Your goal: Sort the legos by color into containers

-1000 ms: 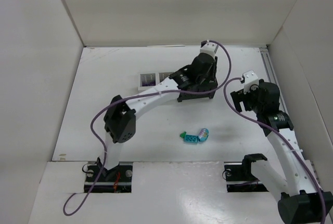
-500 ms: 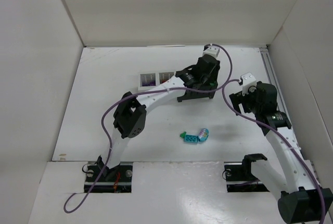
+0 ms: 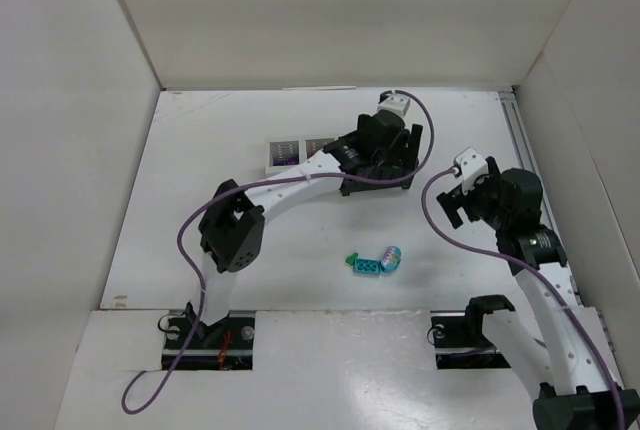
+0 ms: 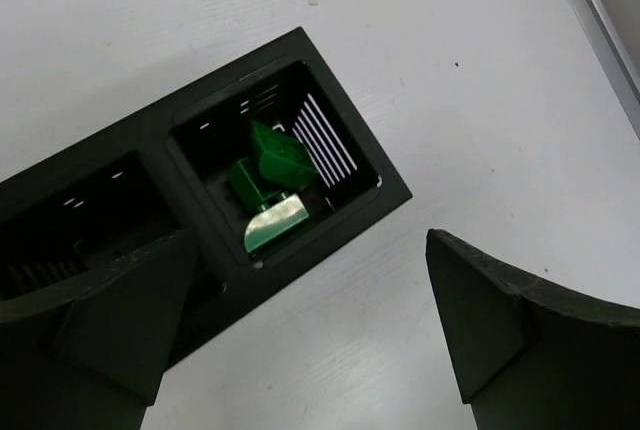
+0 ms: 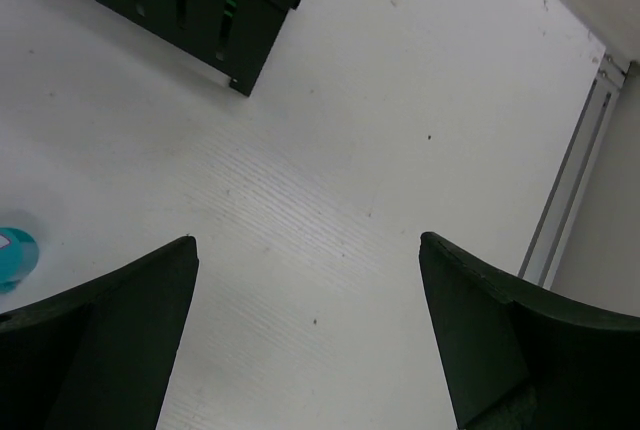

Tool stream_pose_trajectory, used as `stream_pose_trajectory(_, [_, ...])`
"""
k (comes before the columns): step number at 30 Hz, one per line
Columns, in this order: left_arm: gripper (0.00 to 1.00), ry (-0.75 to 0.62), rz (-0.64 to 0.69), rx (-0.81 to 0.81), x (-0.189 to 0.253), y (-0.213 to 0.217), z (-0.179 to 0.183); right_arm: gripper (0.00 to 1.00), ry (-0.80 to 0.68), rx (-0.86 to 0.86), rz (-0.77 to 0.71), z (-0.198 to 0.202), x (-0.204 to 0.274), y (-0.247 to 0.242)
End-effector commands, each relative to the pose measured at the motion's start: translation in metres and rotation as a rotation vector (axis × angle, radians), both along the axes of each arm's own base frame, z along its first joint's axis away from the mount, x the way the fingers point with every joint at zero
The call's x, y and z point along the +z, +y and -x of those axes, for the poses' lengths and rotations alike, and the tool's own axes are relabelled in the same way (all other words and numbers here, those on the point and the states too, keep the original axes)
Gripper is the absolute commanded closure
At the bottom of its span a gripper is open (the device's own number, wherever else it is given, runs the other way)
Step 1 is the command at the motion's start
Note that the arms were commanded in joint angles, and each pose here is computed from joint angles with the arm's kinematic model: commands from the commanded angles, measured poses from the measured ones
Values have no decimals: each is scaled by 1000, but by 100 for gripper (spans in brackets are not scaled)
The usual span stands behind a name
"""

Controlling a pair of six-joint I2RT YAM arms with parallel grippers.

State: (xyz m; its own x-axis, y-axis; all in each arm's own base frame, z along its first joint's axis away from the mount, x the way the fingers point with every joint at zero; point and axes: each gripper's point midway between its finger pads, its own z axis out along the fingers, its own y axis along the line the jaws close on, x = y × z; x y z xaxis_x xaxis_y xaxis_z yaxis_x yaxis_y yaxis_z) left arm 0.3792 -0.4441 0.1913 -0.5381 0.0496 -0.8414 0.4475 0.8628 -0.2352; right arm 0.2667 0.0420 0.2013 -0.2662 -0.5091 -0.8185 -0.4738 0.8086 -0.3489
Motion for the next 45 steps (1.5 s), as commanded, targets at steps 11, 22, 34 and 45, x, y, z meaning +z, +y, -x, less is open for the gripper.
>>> stream_pose_trajectory(11, [1,-118,133,240,88,148,59,4,-2,662,-21,40,-4,168])
stream_pose_trajectory(22, [1,41,181,368,27,227,127,8,170,911,189,72,-80,255])
stream_pose_trajectory(34, [1,46,240,434,19,259,147,8,281,920,282,58,-131,274])
stream_pose_trajectory(45, [1,28,299,447,19,276,160,13,388,758,369,50,-166,250])
